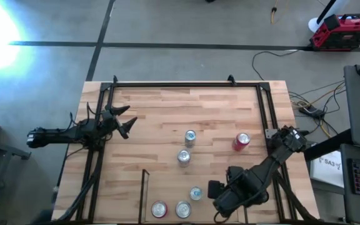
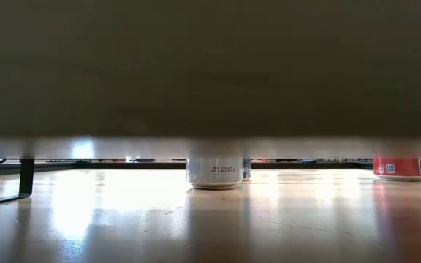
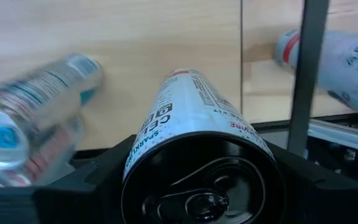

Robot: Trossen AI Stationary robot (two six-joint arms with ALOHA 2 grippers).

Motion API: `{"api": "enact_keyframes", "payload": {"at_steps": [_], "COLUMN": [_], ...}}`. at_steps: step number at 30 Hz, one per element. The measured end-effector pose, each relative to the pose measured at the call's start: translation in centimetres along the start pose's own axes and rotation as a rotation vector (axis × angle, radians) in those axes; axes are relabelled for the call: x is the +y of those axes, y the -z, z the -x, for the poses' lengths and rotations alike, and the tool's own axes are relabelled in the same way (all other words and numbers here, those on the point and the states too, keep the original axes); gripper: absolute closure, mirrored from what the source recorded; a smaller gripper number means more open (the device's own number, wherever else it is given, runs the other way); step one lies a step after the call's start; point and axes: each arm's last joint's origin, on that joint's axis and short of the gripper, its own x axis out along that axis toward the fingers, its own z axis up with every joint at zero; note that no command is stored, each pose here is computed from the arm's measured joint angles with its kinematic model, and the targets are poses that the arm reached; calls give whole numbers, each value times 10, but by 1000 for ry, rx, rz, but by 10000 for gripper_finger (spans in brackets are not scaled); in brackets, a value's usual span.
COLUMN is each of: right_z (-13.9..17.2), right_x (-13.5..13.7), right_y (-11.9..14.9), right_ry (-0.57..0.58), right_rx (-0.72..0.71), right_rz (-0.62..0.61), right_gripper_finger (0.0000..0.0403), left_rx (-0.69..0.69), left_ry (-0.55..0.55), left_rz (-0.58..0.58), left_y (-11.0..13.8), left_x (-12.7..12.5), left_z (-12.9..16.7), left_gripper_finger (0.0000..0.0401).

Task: Place canned beverage on shelf
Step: Put the top white pink soda can on the shelf

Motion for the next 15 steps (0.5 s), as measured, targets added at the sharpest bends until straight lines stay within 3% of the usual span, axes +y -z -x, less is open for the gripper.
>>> {"api": "enact_keyframes", "payload": {"at_steps": [15], "right_z": [-21], "right_x": [-4], "right_y": [23], "right_ry": [51], "right_rx": [56], "right_rz": [96], "right_gripper_finger": [145], "left_rx": [0], "left_ry": [0], "left_rz": [0], "left_y": [0], "left_x": [0], "left_z": [0], "left_gripper_finger": [55]}}
